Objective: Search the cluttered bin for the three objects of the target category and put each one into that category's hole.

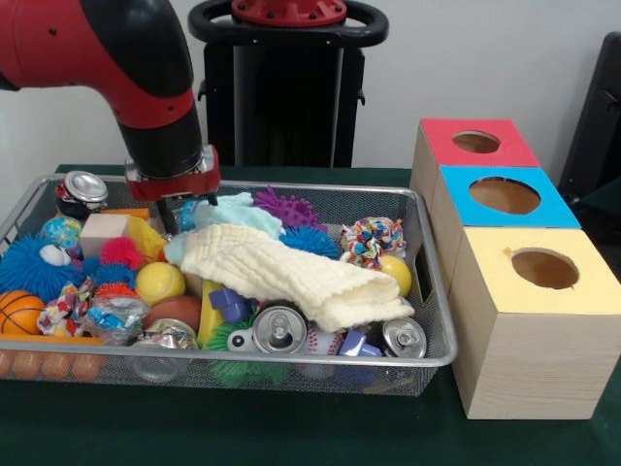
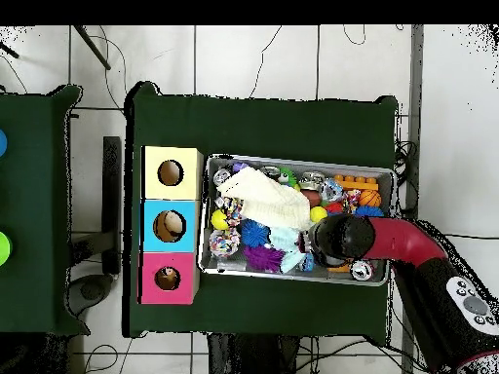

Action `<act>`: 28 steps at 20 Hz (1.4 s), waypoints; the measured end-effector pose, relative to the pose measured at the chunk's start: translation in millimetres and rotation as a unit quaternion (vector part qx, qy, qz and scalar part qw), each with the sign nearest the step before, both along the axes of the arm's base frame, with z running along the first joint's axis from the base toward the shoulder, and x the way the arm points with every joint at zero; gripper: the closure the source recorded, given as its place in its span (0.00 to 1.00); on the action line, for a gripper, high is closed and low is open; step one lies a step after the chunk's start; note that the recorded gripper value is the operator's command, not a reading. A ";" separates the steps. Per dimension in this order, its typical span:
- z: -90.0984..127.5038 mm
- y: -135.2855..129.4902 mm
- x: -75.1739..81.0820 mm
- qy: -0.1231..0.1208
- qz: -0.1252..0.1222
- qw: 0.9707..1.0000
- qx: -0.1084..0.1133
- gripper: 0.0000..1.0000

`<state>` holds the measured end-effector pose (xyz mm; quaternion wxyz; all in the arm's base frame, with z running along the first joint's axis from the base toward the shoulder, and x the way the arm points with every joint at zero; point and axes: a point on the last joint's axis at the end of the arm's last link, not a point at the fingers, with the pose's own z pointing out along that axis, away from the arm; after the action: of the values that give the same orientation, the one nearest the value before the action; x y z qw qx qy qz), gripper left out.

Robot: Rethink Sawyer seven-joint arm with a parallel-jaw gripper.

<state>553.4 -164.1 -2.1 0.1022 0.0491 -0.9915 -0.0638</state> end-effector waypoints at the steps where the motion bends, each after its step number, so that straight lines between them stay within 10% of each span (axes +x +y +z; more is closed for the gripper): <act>1: 2.2 -1.2 2.4 -0.001 0.000 1.000 -0.001 0.00; 28: 9.9 -107.9 73.1 -0.064 -0.041 0.997 -0.013 0.00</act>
<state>626.5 -272.0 7.8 0.0366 0.0113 -0.9979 -0.0521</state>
